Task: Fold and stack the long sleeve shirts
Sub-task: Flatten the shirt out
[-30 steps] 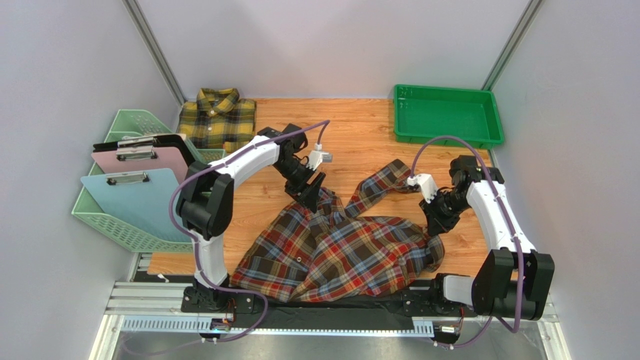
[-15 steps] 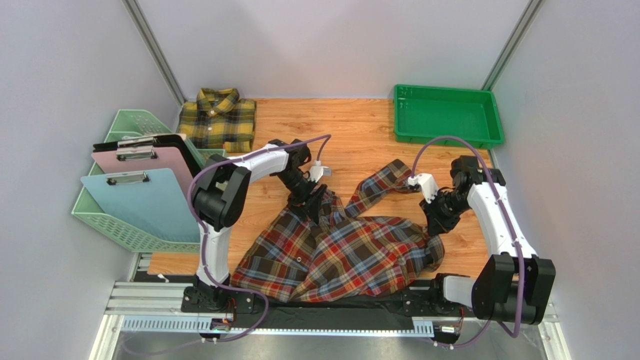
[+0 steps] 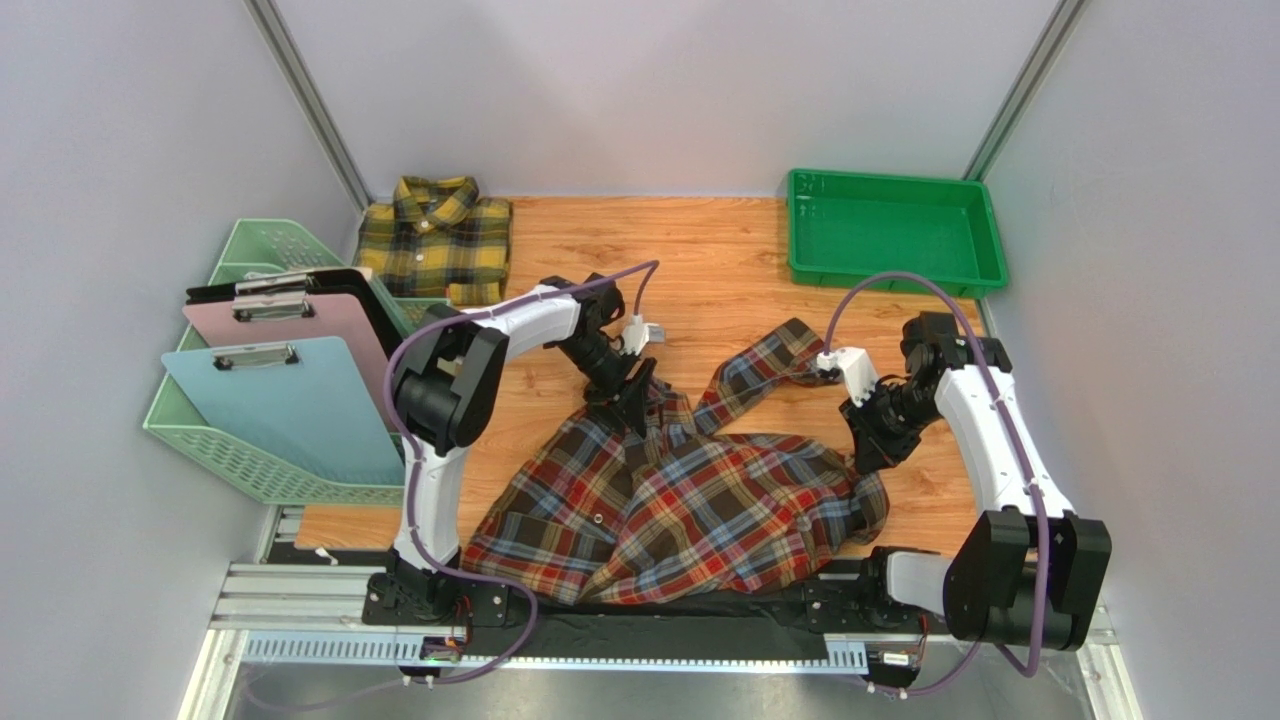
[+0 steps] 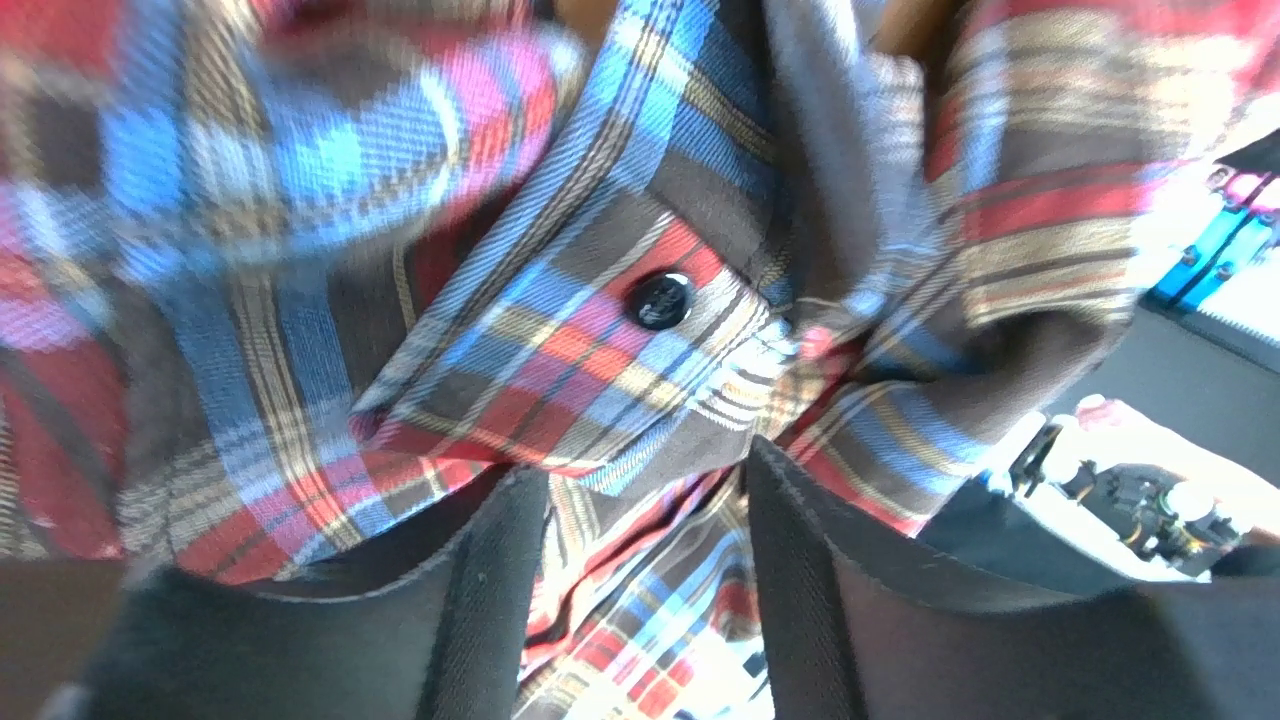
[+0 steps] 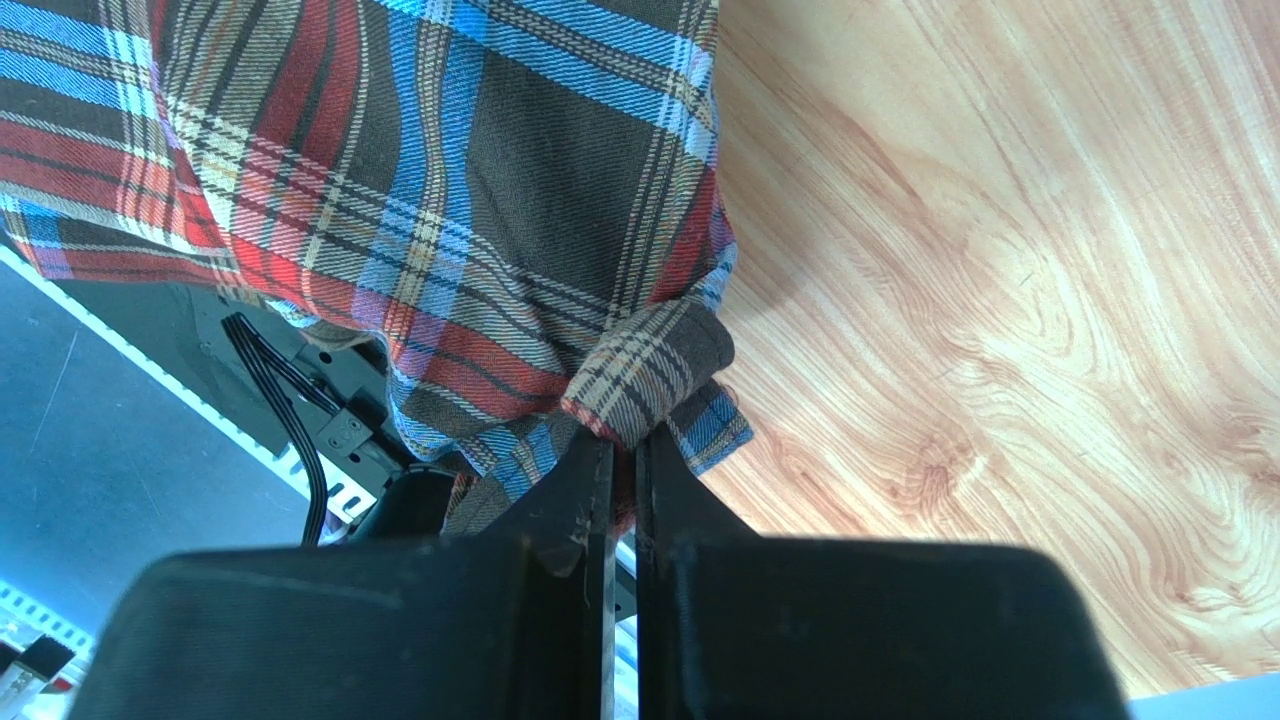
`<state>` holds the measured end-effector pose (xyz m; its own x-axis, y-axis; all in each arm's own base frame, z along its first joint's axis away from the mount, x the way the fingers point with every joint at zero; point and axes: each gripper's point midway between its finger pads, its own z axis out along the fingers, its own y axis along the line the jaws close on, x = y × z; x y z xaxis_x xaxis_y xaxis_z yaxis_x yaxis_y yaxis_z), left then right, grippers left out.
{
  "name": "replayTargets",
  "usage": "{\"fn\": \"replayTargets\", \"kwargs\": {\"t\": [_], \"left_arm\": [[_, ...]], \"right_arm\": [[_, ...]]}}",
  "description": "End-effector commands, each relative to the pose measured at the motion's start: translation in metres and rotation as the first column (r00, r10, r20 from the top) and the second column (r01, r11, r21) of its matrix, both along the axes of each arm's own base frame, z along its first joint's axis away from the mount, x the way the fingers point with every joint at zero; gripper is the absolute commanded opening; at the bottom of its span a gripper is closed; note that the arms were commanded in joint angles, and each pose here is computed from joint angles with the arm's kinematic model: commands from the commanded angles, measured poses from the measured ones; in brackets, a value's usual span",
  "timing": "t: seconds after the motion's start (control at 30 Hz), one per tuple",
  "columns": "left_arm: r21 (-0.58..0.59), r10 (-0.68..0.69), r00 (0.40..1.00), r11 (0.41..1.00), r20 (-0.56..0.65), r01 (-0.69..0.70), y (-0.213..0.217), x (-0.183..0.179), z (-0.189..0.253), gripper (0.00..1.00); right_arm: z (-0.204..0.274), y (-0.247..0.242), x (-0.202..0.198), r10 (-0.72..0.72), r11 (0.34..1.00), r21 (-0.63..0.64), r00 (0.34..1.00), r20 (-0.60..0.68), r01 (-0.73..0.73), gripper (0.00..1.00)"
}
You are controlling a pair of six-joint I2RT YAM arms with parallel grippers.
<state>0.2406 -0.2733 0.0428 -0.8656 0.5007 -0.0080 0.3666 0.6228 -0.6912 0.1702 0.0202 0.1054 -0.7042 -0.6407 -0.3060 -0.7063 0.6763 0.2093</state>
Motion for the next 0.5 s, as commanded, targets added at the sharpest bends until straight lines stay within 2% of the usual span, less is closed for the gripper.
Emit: {"fn": "replayTargets", "kwargs": {"t": [0.0, 0.03, 0.1, 0.13, 0.17, 0.2, 0.3, 0.37, 0.47], "left_arm": [[-0.107, 0.095, 0.994, 0.99, 0.049, -0.089, -0.014, 0.038, 0.019, 0.5], [-0.112, 0.099, 0.993, 0.989, 0.063, -0.092, -0.015, 0.044, 0.021, 0.37], [-0.122, 0.116, 0.99, 0.987, 0.084, -0.106, -0.012, 0.054, 0.024, 0.24], [-0.142, 0.125, 0.988, 0.984, 0.092, -0.111, -0.015, 0.059, 0.029, 0.12], [-0.149, 0.128, 0.987, 0.982, 0.097, -0.113, -0.016, 0.062, 0.032, 0.04], [-0.155, 0.128, 0.986, 0.982, 0.105, -0.11, -0.017, 0.065, 0.034, 0.0], [-0.194, 0.129, 0.981, 0.976, 0.146, -0.099, -0.019, 0.078, 0.047, 0.0], [-0.235, 0.155, 0.963, 0.967, 0.219, -0.102, -0.018, 0.099, 0.069, 0.0], [-0.293, 0.234, 0.899, 0.948, 0.371, -0.126, 0.0, 0.152, 0.116, 0.0]], "right_arm": [[0.009, 0.005, 0.002, -0.018, 1.0, 0.026, 0.999, 0.03, 0.017, 0.0], [0.009, 0.006, 0.002, -0.02, 0.999, 0.03, 0.999, 0.029, 0.02, 0.0], [0.01, 0.007, 0.004, -0.026, 0.999, 0.035, 0.999, 0.03, 0.025, 0.0], [0.01, 0.007, 0.004, -0.029, 0.999, 0.036, 0.999, 0.031, 0.027, 0.0], [0.009, 0.007, 0.004, -0.03, 0.999, 0.038, 0.999, 0.029, 0.029, 0.0], [0.01, 0.008, 0.006, -0.037, 0.998, 0.045, 0.999, 0.031, 0.035, 0.0], [0.008, 0.009, 0.011, -0.057, 0.997, 0.052, 0.998, 0.041, 0.055, 0.0], [0.007, 0.01, 0.018, -0.071, 0.996, 0.056, 0.995, 0.066, 0.067, 0.0], [0.008, 0.011, 0.031, -0.109, 0.992, 0.068, 0.99, 0.087, 0.103, 0.0]]}}
